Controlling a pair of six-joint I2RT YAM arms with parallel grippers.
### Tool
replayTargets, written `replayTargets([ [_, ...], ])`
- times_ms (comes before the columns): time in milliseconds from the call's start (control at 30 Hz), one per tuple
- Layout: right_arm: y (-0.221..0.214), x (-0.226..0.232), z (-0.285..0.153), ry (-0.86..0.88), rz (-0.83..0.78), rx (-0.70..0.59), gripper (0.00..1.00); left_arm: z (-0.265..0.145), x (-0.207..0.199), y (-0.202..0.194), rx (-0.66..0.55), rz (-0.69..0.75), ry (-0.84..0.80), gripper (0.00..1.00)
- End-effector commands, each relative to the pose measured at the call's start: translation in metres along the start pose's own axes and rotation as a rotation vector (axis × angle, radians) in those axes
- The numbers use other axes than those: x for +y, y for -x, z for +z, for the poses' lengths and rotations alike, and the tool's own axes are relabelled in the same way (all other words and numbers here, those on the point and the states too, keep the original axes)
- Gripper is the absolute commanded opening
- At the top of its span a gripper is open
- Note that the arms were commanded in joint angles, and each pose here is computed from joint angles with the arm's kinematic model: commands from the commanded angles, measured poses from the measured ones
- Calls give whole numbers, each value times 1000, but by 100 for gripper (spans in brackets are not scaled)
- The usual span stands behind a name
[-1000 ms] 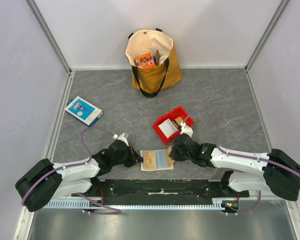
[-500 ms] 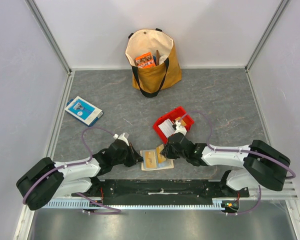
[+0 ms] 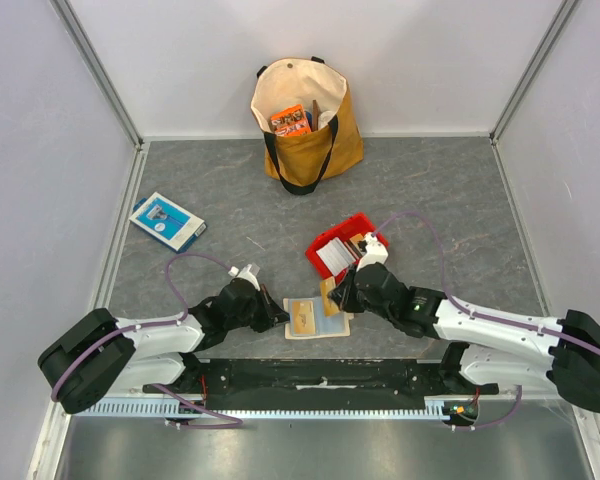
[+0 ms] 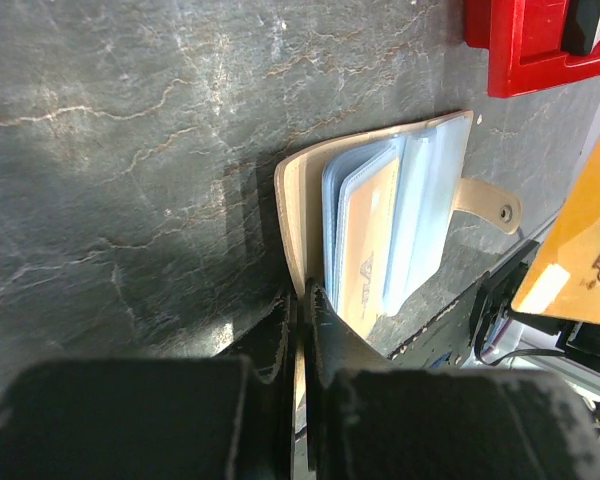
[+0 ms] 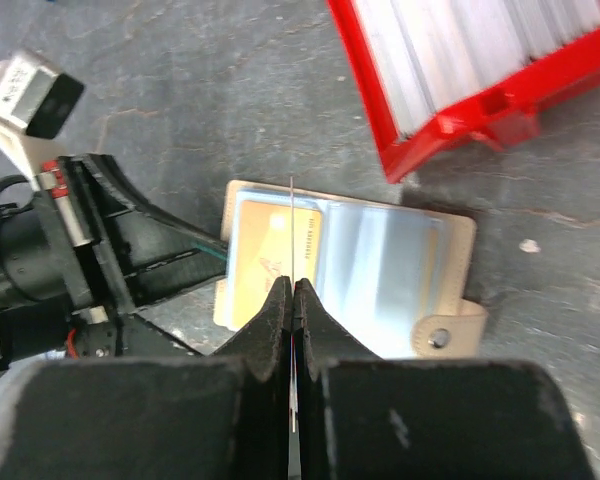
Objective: Put the credit cards into the card holder
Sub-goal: Turn over the card slot in the card holder.
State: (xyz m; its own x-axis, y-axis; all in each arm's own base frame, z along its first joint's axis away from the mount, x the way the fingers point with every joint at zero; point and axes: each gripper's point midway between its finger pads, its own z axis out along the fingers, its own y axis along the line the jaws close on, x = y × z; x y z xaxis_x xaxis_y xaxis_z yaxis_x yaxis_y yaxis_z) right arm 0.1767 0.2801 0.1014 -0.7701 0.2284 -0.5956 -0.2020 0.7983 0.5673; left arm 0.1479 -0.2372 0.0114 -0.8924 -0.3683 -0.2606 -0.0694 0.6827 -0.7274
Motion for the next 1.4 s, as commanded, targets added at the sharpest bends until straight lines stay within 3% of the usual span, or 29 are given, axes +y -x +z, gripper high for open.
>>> replayTargets([
  [0, -4, -38, -7, -143, -54, 11, 0, -6, 66, -19, 43, -1, 241, 2],
  [267, -27, -68, -1, -220, -57, 63, 0, -7, 64, -20, 52, 19, 230, 2],
  [800, -69, -76, 24, -194, -31, 191, 0, -5, 61, -20, 59, 26, 224, 2],
  [1200, -20, 10, 16, 103, 2, 75, 0, -2, 68, -22, 66, 18, 249, 2],
  [1367, -34, 28, 23, 148, -10, 149, 0, 2, 65, -22, 71, 10, 243, 2],
])
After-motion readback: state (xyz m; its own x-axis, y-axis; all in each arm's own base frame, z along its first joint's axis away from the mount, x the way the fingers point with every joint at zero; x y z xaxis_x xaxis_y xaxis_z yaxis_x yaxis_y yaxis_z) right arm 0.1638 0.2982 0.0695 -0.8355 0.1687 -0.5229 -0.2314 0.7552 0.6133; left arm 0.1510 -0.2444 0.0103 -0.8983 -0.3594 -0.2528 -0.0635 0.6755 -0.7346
